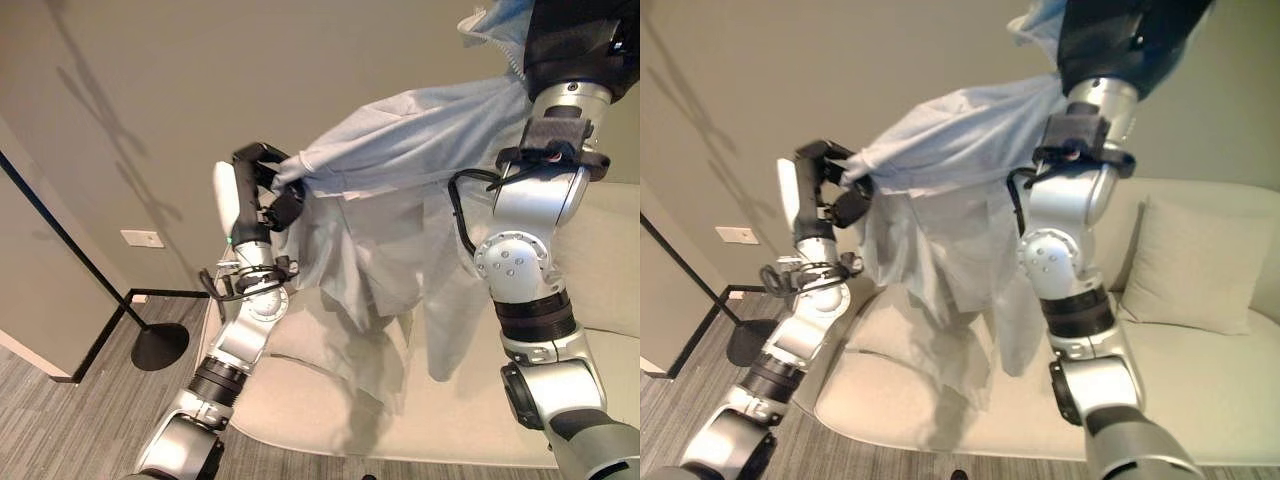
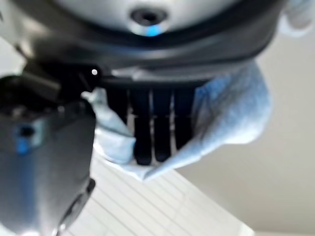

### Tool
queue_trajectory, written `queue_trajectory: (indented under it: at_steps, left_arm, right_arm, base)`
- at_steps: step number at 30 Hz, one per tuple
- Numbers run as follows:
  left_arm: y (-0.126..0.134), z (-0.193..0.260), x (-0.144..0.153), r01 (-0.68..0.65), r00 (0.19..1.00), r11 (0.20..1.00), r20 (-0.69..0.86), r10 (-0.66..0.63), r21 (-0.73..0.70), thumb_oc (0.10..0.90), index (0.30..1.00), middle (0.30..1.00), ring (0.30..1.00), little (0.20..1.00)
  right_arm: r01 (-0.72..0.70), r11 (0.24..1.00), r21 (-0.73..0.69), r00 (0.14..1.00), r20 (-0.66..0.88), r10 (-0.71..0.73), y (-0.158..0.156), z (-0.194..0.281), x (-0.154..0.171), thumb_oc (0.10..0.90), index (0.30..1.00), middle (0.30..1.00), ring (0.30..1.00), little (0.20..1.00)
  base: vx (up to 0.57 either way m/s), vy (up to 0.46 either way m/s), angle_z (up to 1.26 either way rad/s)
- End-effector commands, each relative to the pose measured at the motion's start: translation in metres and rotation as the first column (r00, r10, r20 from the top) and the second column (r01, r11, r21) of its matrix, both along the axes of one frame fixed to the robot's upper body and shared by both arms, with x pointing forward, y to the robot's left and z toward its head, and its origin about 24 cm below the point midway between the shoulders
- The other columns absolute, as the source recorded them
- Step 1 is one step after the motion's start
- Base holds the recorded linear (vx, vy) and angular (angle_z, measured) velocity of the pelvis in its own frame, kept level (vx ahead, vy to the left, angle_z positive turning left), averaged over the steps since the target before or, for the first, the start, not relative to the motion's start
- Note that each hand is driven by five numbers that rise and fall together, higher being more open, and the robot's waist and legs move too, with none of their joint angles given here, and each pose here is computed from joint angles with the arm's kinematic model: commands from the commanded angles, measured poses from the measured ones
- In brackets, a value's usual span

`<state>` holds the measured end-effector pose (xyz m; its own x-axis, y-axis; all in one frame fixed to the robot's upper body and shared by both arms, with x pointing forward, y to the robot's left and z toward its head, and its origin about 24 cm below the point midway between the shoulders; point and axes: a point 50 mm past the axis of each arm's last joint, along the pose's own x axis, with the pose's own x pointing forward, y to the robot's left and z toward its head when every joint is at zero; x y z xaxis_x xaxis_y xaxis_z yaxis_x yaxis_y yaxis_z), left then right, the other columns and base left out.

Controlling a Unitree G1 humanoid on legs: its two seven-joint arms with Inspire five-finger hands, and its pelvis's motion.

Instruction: Hang the clothes on the sofa on the clothes rack.

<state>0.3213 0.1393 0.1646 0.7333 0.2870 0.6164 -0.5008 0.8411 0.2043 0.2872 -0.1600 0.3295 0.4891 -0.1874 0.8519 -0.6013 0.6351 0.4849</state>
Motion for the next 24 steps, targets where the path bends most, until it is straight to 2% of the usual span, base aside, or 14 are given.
queue_trajectory:
  at_steps: [1,3,4,10,12,13,17,20,24]
  left_arm:
    - [0.039,0.037,-0.007,-0.252,0.947,0.966,0.219,0.233,0.062,0.400,0.300,0.300,0.300,0.300]
    - [0.046,0.040,-0.009,-0.285,0.936,0.956,0.236,0.262,0.068,0.400,0.300,0.300,0.300,0.300]
    - [0.057,0.048,-0.013,-0.349,0.906,0.934,0.279,0.318,0.071,0.400,0.300,0.300,0.300,0.300]
    - [0.083,0.072,-0.028,-0.511,0.804,0.854,0.406,0.435,0.097,0.400,0.300,0.300,0.300,0.300]
    - [0.088,0.077,-0.030,-0.538,0.783,0.836,0.432,0.448,0.108,0.400,0.300,0.300,0.300,0.300]
    - [0.096,0.087,-0.035,-0.584,0.742,0.803,0.477,0.471,0.116,0.400,0.300,0.300,0.300,0.300]
    - [0.104,0.108,-0.045,-0.644,0.673,0.755,0.563,0.480,0.127,0.400,0.300,0.300,0.300,0.300]
    - [0.109,0.109,-0.054,-0.660,0.656,0.739,0.586,0.476,0.138,0.400,0.300,0.300,0.300,0.300]
    - [0.098,0.094,-0.069,-0.553,0.737,0.811,0.567,0.368,0.192,0.400,0.300,0.300,0.300,0.300]
  right_arm:
    - [0.105,0.994,-0.044,0.969,0.231,-0.092,-0.020,0.024,-0.026,0.400,0.300,0.300,0.300,0.300]
    - [0.103,0.993,-0.051,0.970,0.227,-0.089,-0.020,0.020,-0.026,0.400,0.300,0.300,0.300,0.300]
    - [0.094,0.993,-0.073,0.972,0.224,-0.076,-0.019,0.014,-0.029,0.400,0.300,0.300,0.300,0.300]
    - [0.063,0.989,-0.133,0.982,0.187,-0.037,-0.015,-0.007,-0.031,0.400,0.300,0.300,0.300,0.300]
    - [0.054,0.988,-0.143,0.982,0.185,-0.027,-0.014,-0.009,-0.031,0.400,0.300,0.300,0.300,0.300]
    - [0.042,0.986,-0.164,0.985,0.172,-0.013,-0.012,-0.015,-0.032,0.400,0.300,0.300,0.300,0.300]
    - [0.024,0.980,-0.197,0.988,0.153,0.007,-0.009,-0.026,-0.034,0.400,0.300,0.300,0.300,0.300]
    - [0.022,0.979,-0.204,0.988,0.151,0.009,-0.010,-0.036,-0.042,0.400,0.300,0.300,0.300,0.300]
    - [0.050,0.989,-0.138,0.995,0.090,-0.038,-0.016,-0.063,-0.054,0.400,0.300,0.300,0.300,0.300]
  base:
    - [-0.07,0.049,0.01]
    - [-0.05,0.051,0.01]
    - [-0.07,0.067,0.03]
    - [-0.09,0.087,0.00]
    - [-0.07,0.103,-0.02]
    - [-0.08,0.143,-0.02]
    - [-0.11,0.147,-0.02]
    - [-0.10,0.207,0.06]
    - [-0.17,0.209,0.08]
